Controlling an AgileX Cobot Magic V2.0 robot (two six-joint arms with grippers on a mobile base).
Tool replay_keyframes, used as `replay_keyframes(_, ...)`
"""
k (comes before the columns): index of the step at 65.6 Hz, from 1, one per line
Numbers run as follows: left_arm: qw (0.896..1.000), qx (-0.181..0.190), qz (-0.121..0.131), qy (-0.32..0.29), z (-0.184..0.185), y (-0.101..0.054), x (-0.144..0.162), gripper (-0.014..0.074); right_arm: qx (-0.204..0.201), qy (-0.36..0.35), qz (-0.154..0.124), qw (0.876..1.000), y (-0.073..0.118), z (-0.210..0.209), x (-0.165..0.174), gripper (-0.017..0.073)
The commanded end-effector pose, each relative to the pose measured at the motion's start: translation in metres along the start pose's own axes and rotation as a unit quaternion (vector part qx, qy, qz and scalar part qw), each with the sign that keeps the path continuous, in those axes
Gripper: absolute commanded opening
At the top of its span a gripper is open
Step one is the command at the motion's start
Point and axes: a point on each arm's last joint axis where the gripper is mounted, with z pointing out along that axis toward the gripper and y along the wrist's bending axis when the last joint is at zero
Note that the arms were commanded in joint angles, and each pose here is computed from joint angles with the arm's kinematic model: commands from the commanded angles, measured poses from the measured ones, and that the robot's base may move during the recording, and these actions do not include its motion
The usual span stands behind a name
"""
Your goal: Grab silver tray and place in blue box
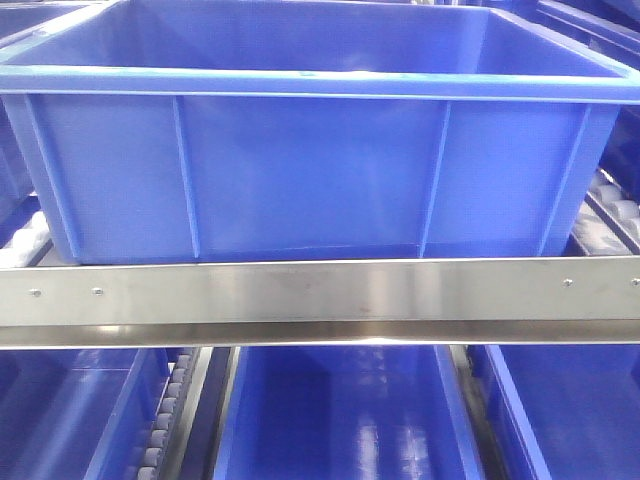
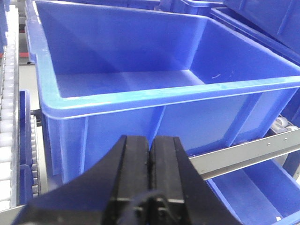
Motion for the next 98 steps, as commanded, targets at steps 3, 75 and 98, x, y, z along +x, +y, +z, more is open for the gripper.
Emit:
replay_keyframes(3, 0.999, 0.021, 0.002, -0.048, 0.000, -0.005, -0.016, -0.0094, 0.005, -0.050, -0.014, 0.999, -0.001, -0.002, -0.008, 0.0052)
replay_keyframes(75, 0.990, -0.112, 0.050, -0.067, -0.049, 0.013, -0.001, -0.0094, 0.005, -0.050, -0.014, 0.999, -0.001, -0.002, -0.008, 0.0052)
replay_keyframes(98, 0.971, -0.204, 0.004, -0.121, -0.056, 0.028, 0.057, -0.0094, 0.005, -0.050, -0.014, 0.999, -0.001, -0.002, -0.008, 0.0052)
